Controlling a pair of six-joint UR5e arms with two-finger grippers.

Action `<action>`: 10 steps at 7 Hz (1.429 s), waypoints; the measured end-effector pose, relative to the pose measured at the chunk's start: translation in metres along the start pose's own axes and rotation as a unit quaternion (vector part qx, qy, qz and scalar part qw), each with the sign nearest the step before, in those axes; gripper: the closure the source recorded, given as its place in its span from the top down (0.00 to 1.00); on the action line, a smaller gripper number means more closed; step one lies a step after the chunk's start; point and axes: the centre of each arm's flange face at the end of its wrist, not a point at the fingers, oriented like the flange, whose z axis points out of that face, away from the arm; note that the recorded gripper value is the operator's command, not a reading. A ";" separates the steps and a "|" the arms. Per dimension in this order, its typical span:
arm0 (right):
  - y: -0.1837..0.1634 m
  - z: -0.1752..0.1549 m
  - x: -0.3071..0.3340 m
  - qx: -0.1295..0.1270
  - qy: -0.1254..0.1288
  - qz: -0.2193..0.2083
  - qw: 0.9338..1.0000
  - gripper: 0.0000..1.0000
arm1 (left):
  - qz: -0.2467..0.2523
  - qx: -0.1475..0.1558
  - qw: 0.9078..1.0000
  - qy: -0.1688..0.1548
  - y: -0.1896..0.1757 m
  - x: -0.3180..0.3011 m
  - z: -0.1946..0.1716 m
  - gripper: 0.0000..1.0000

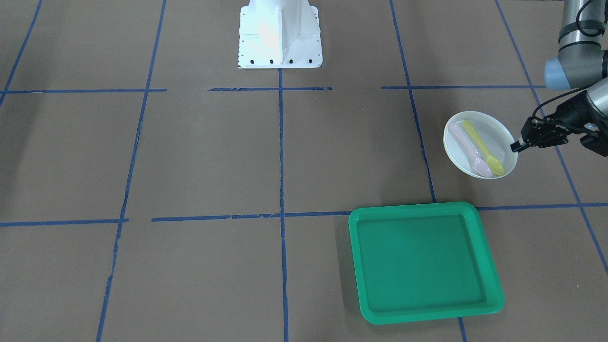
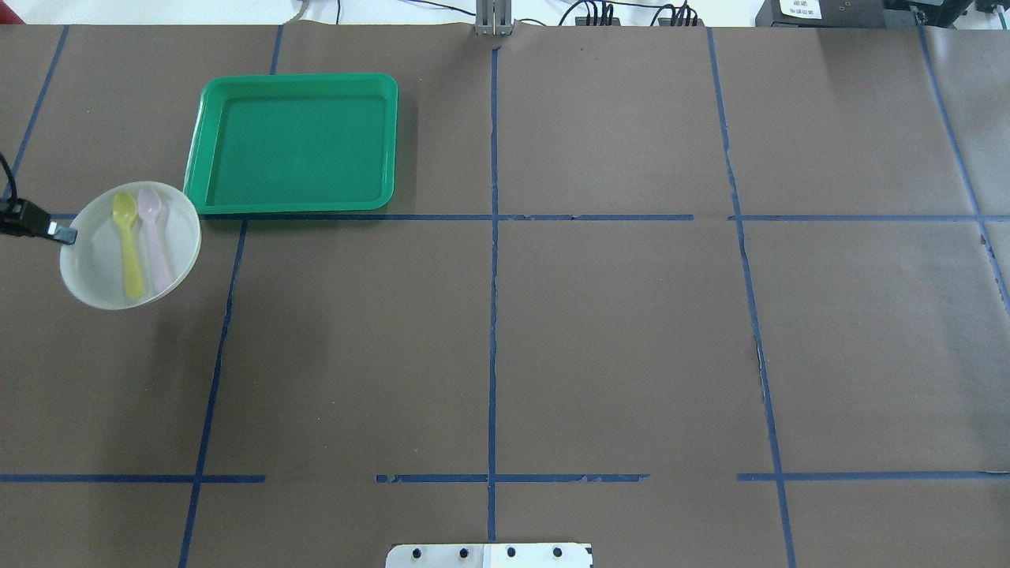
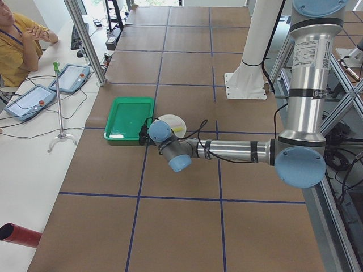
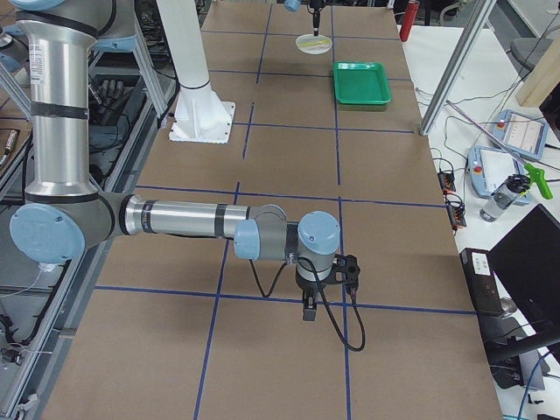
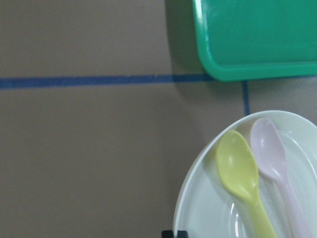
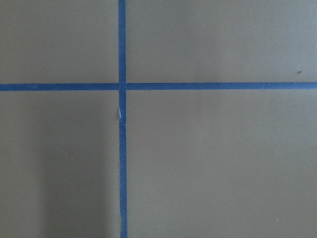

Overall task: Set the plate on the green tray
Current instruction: 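Lift the plate with spoons and carry it over the green tray, then lower the plate onto the tray and open the left gripper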

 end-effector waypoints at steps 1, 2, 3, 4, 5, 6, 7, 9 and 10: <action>0.000 0.000 0.000 0.000 0.000 0.000 1.000 1.00 | 0.010 0.006 1.000 0.003 -0.054 0.028 0.005 0.00; 0.000 0.000 0.000 0.000 0.000 0.000 1.000 1.00 | 0.027 0.007 1.000 0.002 -0.101 0.046 0.015 0.00; 0.000 0.000 0.000 0.000 0.000 0.000 1.000 1.00 | 0.048 0.002 0.999 -0.002 -0.136 0.051 0.028 0.00; 0.000 0.000 0.000 0.000 0.000 0.000 1.000 1.00 | 0.062 -0.004 0.998 -0.009 -0.167 0.052 0.041 0.00; 0.000 0.000 0.000 0.000 0.000 0.000 1.000 1.00 | 0.066 -0.009 0.998 -0.020 -0.198 0.056 0.058 0.00; 0.000 0.000 0.000 0.000 0.000 0.000 1.000 1.00 | 0.066 -0.011 0.997 -0.038 -0.220 0.061 0.079 0.00; 0.000 0.000 0.000 0.000 -0.001 0.000 1.000 1.00 | 0.065 -0.013 0.996 -0.055 -0.228 0.063 0.099 0.00; 0.000 0.000 0.000 0.000 0.000 0.000 1.000 1.00 | 0.068 -0.017 0.995 -0.074 -0.231 0.068 0.129 0.00; 0.000 0.000 0.000 0.000 0.000 0.000 1.000 1.00 | 0.070 -0.017 0.994 -0.080 -0.229 0.070 0.137 0.62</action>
